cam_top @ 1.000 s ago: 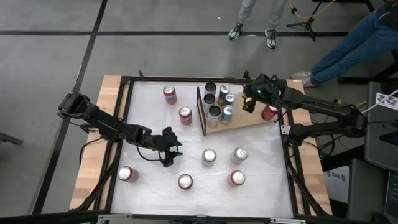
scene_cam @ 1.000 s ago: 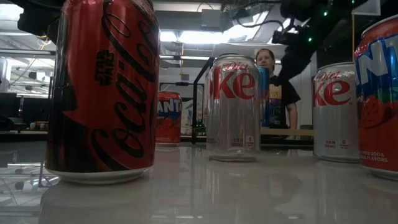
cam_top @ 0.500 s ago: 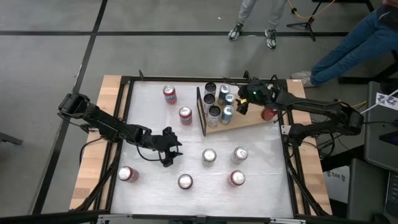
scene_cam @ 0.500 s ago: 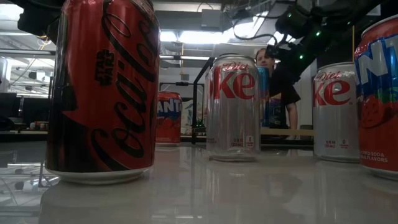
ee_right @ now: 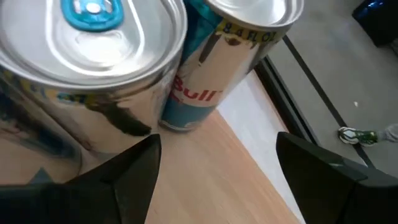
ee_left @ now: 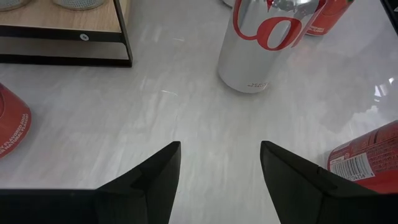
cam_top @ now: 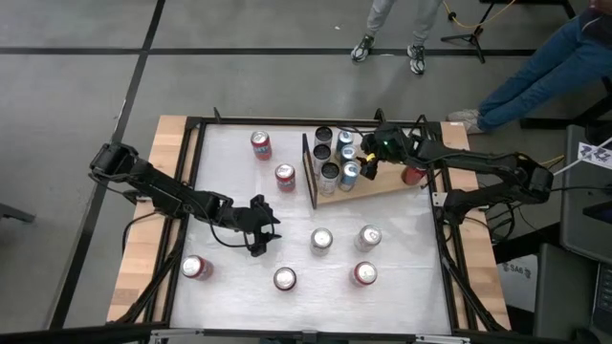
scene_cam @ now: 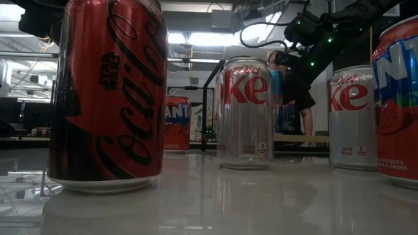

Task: Place canned beverage on shelf
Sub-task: Put the right silver soda can on the shelf

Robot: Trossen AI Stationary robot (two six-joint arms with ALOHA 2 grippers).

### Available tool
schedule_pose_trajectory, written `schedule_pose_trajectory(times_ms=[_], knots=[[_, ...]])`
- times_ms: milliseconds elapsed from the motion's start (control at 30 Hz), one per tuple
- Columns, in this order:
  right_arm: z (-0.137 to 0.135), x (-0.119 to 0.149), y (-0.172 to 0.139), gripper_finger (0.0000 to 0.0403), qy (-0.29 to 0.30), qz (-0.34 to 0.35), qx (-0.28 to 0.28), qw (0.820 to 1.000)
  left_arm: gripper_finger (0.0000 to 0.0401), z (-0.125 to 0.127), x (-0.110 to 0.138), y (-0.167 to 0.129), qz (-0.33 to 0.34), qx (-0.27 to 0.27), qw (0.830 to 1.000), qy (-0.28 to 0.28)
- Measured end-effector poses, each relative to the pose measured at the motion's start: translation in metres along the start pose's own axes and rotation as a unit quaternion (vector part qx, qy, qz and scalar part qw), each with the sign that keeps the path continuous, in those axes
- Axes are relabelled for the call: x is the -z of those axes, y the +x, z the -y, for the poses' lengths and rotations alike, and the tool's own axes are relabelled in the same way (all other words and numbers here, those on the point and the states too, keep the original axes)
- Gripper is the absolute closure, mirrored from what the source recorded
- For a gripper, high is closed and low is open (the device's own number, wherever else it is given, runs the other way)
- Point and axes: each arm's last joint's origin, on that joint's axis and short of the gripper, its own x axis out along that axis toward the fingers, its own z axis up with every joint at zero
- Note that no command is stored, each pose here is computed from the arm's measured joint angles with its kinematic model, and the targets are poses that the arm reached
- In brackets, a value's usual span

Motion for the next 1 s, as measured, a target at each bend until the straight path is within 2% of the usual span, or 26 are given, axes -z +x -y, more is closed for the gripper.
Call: schedule_pose_trajectory(times_ms=[133, 300, 567, 733, 1000], knots=[[0.003, -0.004, -0.009, 0.0095, -0.006, -0.003, 0.016, 1.0, 0.0188, 0.0, 0.0, 0.0, 0.0, 0.0, 1.0, 0.0], [0.01, -0.017, -0.032, 0.0095, -0.011, -0.019, 0.011, 1.0, 0.0188, 0.0, -0.001, 0.0, 0.004, 0.002, 1.0, -0.001], [0.014, -0.033, -0.067, 0.0095, 0.037, -0.038, -0.052, 0.997, 0.0188, 0.001, -0.003, 0.0, 0.013, 0.006, 1.0, -0.003], [-0.002, -0.045, -0.086, 0.0095, 0.059, -0.053, -0.096, 0.992, 0.0188, 0.001, -0.003, 0.0, 0.013, 0.006, 1.0, -0.004], [-0.049, -0.063, -0.121, 0.0095, 0.108, -0.047, -0.165, 0.979, 0.0188, 0.001, -0.003, 0.0, 0.014, 0.006, 1.0, -0.004]])
